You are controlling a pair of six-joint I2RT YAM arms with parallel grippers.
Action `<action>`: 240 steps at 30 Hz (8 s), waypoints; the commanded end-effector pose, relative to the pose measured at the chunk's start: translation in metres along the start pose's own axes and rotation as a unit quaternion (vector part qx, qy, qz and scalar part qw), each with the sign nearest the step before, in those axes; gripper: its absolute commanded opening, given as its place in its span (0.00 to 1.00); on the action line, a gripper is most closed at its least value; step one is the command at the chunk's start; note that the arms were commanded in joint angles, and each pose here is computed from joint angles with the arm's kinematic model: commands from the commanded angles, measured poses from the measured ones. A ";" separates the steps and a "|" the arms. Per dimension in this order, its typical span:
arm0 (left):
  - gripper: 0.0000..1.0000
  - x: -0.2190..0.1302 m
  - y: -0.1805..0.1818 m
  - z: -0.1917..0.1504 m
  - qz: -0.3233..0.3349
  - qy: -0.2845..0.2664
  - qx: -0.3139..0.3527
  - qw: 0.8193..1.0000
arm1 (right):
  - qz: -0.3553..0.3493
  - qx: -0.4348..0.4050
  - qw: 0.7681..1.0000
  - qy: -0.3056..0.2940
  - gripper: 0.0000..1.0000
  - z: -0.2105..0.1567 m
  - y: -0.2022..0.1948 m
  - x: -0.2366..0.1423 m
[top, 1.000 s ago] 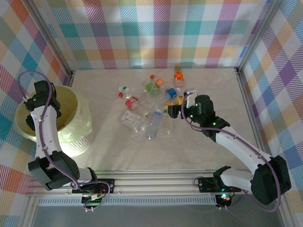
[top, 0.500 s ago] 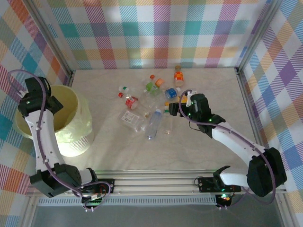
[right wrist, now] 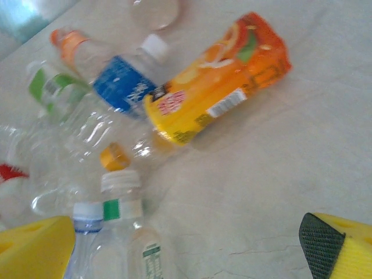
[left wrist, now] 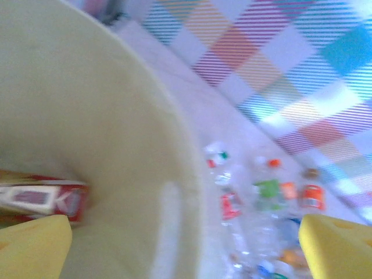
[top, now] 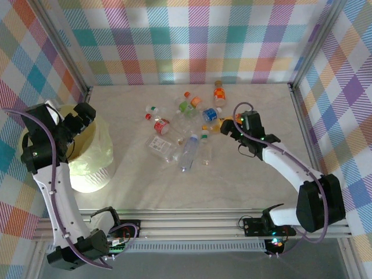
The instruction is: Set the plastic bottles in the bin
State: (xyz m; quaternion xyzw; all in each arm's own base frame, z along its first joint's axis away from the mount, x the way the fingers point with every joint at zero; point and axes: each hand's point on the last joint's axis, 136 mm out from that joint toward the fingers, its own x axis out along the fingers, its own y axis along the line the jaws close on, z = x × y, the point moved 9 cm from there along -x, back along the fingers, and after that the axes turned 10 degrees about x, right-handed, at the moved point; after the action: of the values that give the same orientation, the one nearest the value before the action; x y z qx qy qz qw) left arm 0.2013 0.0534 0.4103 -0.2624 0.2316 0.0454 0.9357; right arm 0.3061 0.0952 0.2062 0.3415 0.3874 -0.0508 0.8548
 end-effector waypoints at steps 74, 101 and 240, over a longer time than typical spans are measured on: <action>1.00 0.108 -0.186 -0.144 -0.319 0.201 0.178 0.909 | 0.098 0.156 0.979 -0.088 0.54 0.097 0.011 0.040; 1.00 0.125 -0.249 -0.194 -0.515 0.223 0.248 0.790 | 0.503 -0.116 0.853 0.080 0.53 0.028 0.111 -0.080; 0.67 0.052 0.033 -0.026 0.161 0.062 0.119 0.978 | 0.410 -0.237 0.878 0.065 1.00 -0.019 0.099 -0.072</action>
State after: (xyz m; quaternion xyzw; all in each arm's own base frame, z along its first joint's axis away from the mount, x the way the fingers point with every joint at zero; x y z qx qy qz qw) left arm 0.2279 0.0687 0.3519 -0.0927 0.3363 0.1727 0.9211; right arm 0.2791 0.1648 0.2906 0.2644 0.2743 0.4017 0.8327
